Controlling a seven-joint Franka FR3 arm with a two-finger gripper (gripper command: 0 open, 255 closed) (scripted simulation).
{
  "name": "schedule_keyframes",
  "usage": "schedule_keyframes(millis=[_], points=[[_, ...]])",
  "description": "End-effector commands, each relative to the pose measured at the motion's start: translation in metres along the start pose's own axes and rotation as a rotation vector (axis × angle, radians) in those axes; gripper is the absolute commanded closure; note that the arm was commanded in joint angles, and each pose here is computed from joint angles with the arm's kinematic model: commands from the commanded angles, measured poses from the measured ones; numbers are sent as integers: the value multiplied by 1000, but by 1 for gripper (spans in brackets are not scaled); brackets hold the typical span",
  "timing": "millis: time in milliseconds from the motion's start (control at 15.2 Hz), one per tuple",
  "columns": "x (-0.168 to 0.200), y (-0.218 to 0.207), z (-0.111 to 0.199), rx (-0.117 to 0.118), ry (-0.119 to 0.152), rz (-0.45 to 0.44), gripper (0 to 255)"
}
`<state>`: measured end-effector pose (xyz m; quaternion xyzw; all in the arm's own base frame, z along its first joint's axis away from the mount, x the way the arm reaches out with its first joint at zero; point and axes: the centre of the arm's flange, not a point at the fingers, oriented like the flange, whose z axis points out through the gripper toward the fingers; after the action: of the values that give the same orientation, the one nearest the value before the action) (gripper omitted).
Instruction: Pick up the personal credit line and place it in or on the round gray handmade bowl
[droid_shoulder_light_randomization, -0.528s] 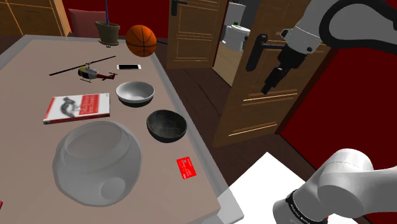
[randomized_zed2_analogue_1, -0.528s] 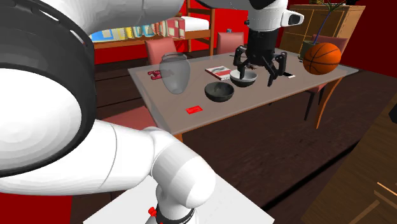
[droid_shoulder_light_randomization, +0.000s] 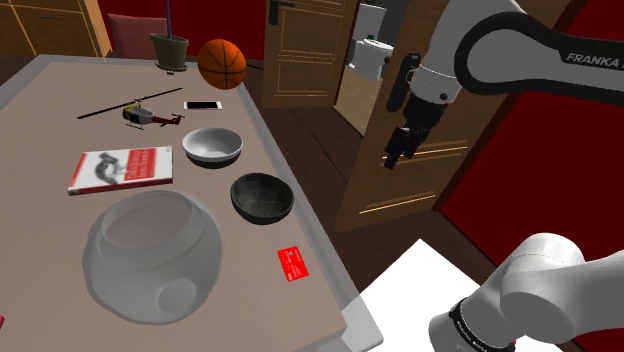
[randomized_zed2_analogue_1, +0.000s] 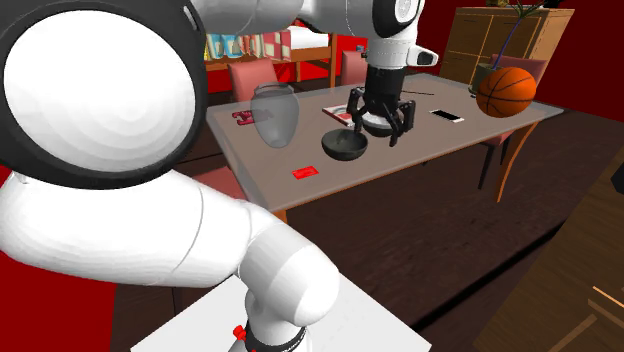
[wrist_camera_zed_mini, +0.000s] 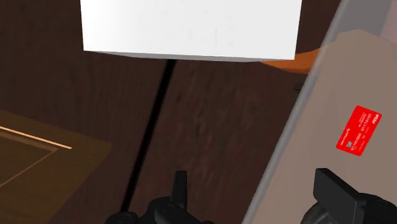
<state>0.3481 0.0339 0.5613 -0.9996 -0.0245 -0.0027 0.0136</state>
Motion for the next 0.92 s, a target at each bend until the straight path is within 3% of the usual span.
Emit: schedule_keyframes(millis=[0,858], points=[[13,-21,15,6,-47,28,0],[74,-145,129,45,-346,198,0]])
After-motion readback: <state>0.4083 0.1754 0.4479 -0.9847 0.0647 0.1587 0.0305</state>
